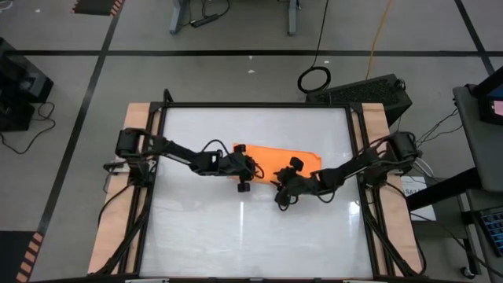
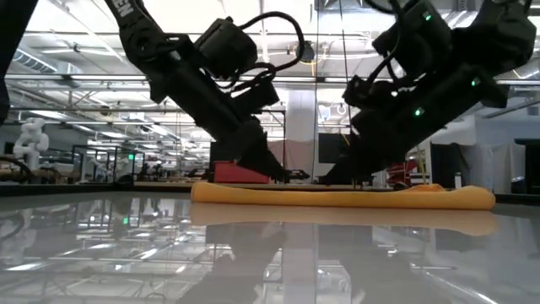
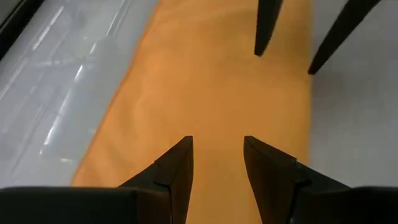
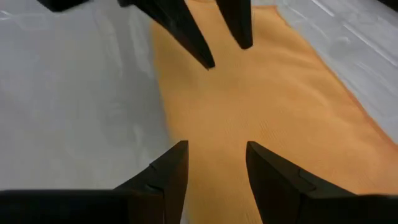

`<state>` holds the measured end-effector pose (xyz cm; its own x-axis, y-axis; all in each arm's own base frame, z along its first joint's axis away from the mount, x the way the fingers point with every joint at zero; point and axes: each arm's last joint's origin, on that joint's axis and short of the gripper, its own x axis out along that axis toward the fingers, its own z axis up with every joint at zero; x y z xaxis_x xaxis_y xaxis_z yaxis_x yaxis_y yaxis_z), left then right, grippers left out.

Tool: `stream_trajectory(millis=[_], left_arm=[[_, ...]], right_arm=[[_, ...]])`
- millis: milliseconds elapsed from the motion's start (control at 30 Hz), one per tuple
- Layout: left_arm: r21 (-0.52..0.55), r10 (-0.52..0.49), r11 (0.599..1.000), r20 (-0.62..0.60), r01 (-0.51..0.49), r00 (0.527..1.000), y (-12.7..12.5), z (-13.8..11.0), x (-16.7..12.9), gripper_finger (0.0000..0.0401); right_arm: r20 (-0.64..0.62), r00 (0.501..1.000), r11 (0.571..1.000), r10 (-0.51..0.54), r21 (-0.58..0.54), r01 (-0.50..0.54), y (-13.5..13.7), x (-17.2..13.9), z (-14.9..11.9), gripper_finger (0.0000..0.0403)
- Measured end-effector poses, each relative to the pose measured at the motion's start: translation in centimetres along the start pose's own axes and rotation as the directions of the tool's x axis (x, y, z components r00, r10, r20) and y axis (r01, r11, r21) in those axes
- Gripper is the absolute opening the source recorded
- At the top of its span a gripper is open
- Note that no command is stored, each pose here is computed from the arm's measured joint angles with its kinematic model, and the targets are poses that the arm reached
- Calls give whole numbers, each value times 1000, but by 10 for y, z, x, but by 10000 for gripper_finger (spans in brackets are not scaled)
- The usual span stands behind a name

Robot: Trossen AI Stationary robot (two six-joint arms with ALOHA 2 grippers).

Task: Roll towel
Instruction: Fold the orange towel

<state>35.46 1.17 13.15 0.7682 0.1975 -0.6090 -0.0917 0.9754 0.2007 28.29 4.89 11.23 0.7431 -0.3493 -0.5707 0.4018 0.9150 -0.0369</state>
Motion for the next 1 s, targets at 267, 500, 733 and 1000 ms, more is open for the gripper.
stream_trajectory(millis=[267, 500, 733, 1000], left_arm=[[47, -27, 999, 8, 26, 1000, -20, -11, 15, 148], [85, 22, 996, -73, -16, 997, -29, -22, 20, 147], [103, 28, 995, -101, -17, 994, -30, -24, 19, 147], [111, 32, 994, -116, -20, 993, -30, -26, 18, 147]], right_arm=[[-50, 997, 998, -61, -16, 60, -3, 14, -16, 152], [-96, 992, 997, -78, -22, 77, -3, 12, -21, 152], [-192, 977, 995, -92, -62, 81, -1, -10, -25, 152], [-344, 929, 989, -139, -99, 111, -6, -53, -31, 152]])
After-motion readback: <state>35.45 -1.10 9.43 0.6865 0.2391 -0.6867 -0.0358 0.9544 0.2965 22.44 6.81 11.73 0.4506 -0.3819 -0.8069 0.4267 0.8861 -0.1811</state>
